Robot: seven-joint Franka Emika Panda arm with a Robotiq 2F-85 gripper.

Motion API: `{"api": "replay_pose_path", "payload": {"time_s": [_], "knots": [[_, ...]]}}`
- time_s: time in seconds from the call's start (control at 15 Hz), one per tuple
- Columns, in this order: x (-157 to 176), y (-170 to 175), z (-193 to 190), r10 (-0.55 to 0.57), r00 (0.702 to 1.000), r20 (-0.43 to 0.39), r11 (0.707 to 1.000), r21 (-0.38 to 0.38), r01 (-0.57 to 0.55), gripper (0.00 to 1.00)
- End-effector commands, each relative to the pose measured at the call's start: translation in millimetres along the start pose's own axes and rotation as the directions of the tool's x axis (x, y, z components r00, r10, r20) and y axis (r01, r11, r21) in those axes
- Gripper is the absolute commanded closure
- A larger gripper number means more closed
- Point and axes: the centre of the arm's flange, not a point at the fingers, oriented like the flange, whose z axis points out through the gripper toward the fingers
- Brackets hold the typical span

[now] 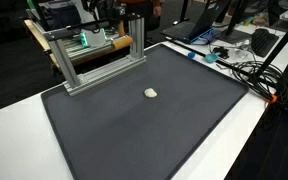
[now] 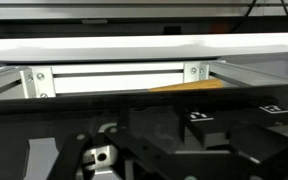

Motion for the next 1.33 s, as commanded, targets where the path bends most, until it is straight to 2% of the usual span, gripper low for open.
{"api": "replay_pose_path", "payload": {"time_s": [0.0, 0.8, 0.93, 1.13, 1.27], "knots": [[0, 0, 0, 0.0, 1.0, 0.0, 1.0, 0.0, 0.0, 0.0], [-1, 3, 1, 0.005, 1.0, 0.009, 1.0, -0.007, -0.005, 0.0], [-12, 16, -18, 0.027, 0.999, -0.019, 1.0, -0.009, -0.027, 0.0], [-36, 37, -58, -0.004, 0.996, -0.088, 1.0, -0.024, 0.002, 0.0], [-53, 34, -70, -0.041, 0.993, -0.11, 0.999, -0.006, 0.041, 0.0]]}}
